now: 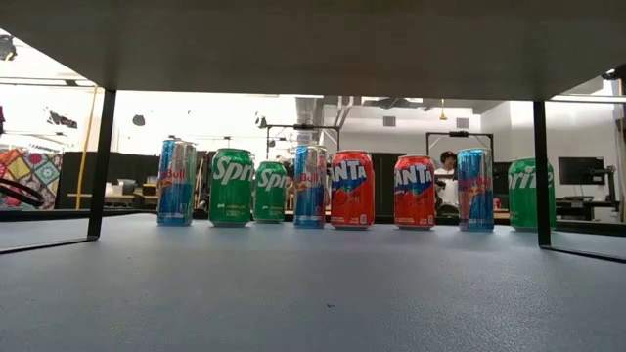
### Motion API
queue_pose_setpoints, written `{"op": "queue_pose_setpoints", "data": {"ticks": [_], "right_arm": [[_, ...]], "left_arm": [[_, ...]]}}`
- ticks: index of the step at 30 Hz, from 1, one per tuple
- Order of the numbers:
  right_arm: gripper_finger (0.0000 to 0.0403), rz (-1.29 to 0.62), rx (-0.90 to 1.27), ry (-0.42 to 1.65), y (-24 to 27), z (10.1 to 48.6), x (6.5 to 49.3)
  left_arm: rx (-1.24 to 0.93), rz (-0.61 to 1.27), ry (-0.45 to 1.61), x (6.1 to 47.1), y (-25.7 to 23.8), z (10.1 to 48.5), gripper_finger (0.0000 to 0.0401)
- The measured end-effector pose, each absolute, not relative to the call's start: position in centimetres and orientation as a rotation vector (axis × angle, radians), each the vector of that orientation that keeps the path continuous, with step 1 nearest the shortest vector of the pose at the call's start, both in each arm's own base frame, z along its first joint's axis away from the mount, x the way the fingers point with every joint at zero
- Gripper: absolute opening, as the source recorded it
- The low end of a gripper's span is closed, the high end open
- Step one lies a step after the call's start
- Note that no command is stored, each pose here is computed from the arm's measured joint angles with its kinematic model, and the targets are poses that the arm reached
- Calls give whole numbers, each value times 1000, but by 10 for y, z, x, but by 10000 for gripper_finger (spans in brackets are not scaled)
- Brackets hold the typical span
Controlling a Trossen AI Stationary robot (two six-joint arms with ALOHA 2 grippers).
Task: Place canned beverage on shelf
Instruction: Put the right orange soda can on the shelf
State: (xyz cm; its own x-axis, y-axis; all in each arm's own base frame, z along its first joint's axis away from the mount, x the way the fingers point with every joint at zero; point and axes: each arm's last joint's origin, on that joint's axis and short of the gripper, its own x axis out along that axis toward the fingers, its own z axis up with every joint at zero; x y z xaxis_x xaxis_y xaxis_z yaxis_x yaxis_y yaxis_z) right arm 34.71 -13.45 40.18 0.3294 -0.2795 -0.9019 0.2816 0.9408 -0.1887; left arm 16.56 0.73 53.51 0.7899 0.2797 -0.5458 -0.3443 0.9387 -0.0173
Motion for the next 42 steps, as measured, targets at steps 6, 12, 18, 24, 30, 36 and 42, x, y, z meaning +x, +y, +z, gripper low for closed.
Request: {"op": "queue_pose_setpoints", "data": {"ticks": [6, 12, 18, 24, 30, 36, 42], "right_arm": [[228, -287, -24, 1123, -141, 419, 329], [228, -193, 23, 1023, -149, 441, 302], [228, -77, 118, 944, -163, 445, 289], [228, 35, 191, 943, -163, 429, 294], [228, -6, 272, 950, -145, 434, 257], [228, -167, 294, 739, -116, 445, 211], [228, -176, 317, 427, -91, 438, 191]], "left_arm": [[-66, 379, 453, 145, 20, 547, 309], [-68, 432, 348, 116, 25, 535, 309], [-49, 468, 241, 106, 31, 489, 309], [-116, 467, 137, 104, 39, 439, 309], [-166, 476, 87, 102, 48, 422, 309], [-238, 402, 11, 121, 64, 426, 309], [-327, 362, 47, 147, 84, 419, 309]]}}
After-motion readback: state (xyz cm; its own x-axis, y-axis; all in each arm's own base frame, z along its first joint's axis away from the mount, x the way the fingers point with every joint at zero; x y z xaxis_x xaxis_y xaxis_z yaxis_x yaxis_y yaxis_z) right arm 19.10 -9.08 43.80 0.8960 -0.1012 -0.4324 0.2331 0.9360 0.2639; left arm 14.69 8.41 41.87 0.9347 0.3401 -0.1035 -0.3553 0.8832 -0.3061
